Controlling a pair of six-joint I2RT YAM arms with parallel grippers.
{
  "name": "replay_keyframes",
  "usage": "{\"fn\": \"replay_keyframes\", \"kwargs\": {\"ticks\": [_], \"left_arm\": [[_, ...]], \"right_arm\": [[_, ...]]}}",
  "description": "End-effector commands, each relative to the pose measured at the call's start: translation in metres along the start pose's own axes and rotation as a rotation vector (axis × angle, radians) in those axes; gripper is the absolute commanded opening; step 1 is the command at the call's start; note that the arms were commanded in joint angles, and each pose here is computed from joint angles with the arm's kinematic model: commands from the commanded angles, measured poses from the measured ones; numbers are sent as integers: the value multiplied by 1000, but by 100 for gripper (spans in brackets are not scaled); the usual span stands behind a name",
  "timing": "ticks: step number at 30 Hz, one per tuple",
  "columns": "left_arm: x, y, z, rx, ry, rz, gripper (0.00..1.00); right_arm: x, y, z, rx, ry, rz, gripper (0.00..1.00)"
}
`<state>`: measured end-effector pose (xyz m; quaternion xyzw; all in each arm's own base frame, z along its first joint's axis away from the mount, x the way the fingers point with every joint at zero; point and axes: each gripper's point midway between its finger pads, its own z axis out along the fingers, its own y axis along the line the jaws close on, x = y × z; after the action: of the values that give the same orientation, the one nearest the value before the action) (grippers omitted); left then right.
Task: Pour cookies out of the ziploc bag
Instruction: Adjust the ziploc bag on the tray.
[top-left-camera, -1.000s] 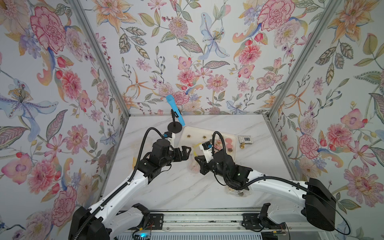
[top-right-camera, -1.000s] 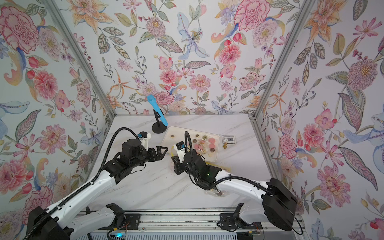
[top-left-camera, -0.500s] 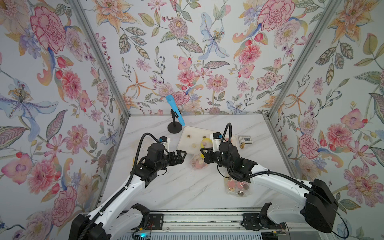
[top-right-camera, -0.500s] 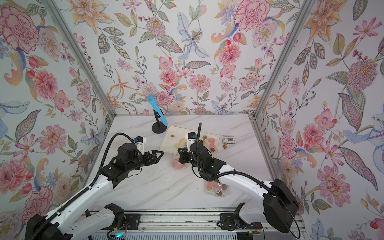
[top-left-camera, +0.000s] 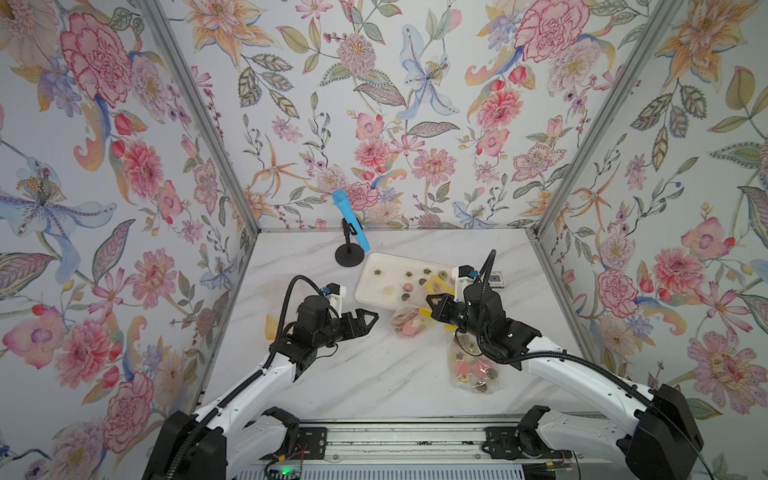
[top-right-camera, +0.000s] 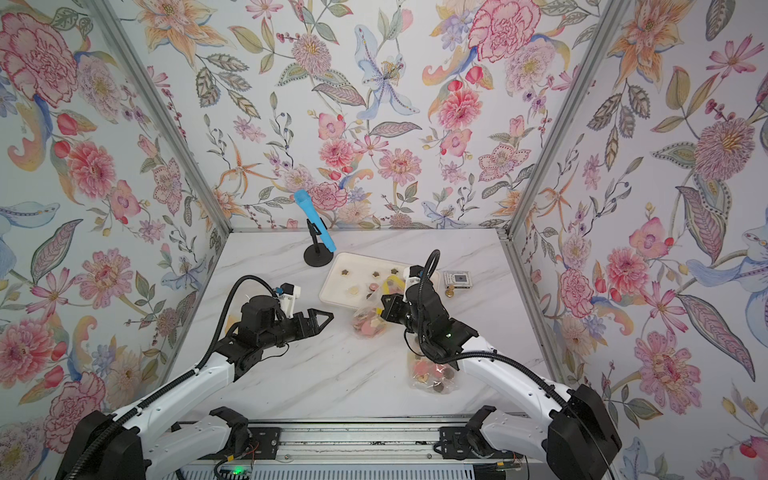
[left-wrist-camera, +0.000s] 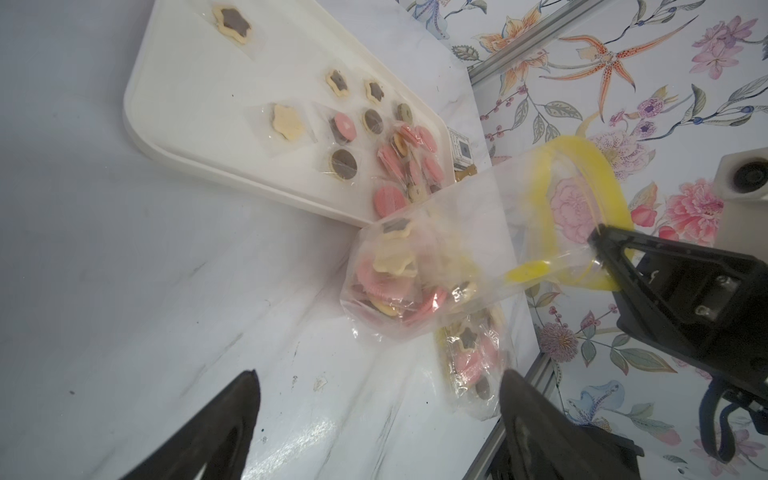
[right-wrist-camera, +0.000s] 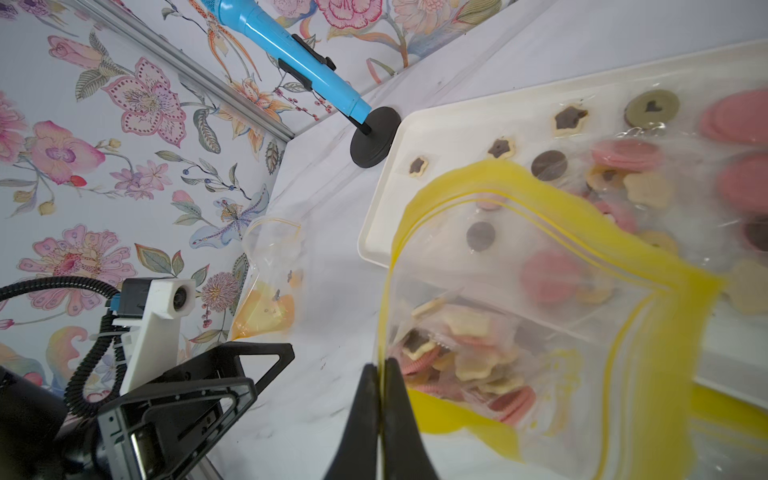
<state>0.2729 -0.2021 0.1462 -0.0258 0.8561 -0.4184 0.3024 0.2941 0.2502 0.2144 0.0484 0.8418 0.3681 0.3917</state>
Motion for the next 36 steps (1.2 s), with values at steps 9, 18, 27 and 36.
{"fn": "replay_keyframes", "kwargs": {"ticks": [9,18,27,36], "left_arm": [[10,-27,28,199,-19,-69,83],[35,-25,48,220,55,-107,63],[60,-19,55,255,70,-177,61],[60,-22,67,321,38,-203,57]], "right_arm": [[-6,-19,-5,54,-26,38,0],[-9,-17,-5,50,-32,45,0],[-10,-16,-5,49,-52,53,0],[-11,-14,-8,39,-64,57,0]]}}
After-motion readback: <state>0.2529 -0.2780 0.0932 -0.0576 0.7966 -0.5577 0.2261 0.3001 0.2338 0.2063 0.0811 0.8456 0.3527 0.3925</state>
